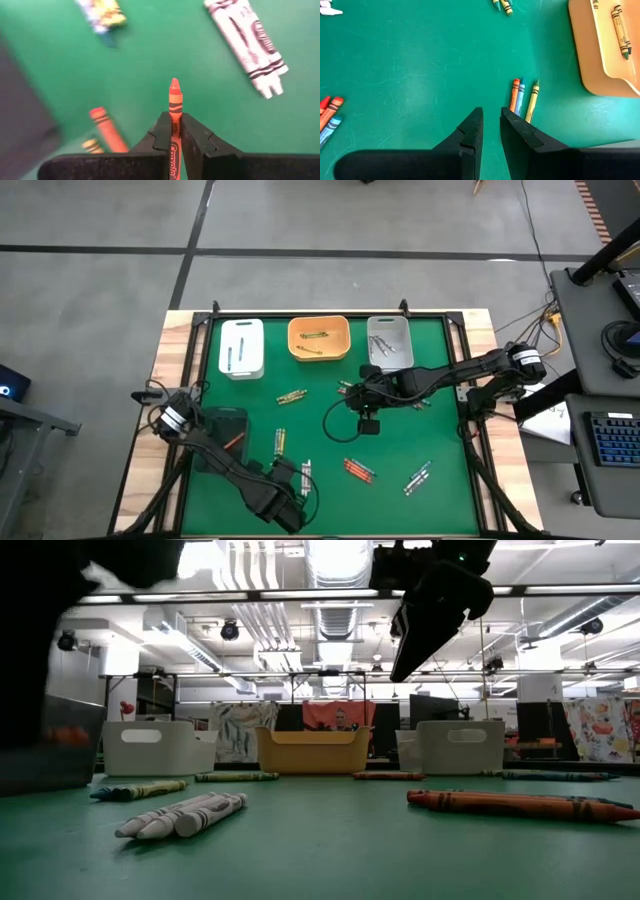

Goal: Sort crayons
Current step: Put the orange crayon into the black bin

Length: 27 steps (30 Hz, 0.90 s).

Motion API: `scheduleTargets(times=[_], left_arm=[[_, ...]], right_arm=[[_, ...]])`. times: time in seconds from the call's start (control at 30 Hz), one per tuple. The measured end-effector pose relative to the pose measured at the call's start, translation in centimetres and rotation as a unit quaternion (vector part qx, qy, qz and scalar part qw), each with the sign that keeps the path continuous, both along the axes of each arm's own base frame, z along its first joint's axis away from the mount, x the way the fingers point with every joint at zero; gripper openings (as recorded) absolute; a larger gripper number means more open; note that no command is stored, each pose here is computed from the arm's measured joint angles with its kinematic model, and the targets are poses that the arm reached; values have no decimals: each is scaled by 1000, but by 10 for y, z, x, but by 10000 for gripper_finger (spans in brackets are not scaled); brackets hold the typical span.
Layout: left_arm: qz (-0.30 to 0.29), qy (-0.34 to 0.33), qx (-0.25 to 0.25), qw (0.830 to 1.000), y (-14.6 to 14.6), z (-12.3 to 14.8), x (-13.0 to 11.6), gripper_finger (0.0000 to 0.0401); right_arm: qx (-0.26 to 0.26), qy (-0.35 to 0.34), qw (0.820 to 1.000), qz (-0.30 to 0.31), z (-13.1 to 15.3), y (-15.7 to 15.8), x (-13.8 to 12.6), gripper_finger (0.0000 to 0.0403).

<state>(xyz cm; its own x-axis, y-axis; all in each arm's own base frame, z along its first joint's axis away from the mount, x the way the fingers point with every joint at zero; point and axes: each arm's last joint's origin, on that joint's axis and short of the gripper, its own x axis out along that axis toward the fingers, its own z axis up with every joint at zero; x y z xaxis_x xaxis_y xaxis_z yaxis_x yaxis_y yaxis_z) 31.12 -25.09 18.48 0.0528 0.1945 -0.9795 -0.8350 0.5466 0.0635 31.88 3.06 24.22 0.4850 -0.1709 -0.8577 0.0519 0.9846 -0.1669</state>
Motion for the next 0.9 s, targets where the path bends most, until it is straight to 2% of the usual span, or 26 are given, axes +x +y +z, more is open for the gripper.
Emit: scheduleTargets(times=[0.23, 0.33, 0.6, 0.77, 0.9], left_arm=[[4, 66, 67, 996, 4, 42, -16, 1], [-22, 45, 66, 997, 6, 51, -18, 0], [-43, 14, 89, 995, 24, 75, -33, 0], [-38, 9, 102, 994, 45, 83, -55, 0], [-13, 13, 112, 994, 70, 84, -84, 0]], right_arm=[[2, 5, 1000, -1, -5, 3, -2, 57], [5, 6, 1000, -4, -7, 4, -3, 57], [13, 0, 1000, -7, -9, 9, -4, 57], [14, -7, 1000, 2, -9, 16, -3, 57], [15, -16, 1000, 6, -8, 18, -2, 57]])
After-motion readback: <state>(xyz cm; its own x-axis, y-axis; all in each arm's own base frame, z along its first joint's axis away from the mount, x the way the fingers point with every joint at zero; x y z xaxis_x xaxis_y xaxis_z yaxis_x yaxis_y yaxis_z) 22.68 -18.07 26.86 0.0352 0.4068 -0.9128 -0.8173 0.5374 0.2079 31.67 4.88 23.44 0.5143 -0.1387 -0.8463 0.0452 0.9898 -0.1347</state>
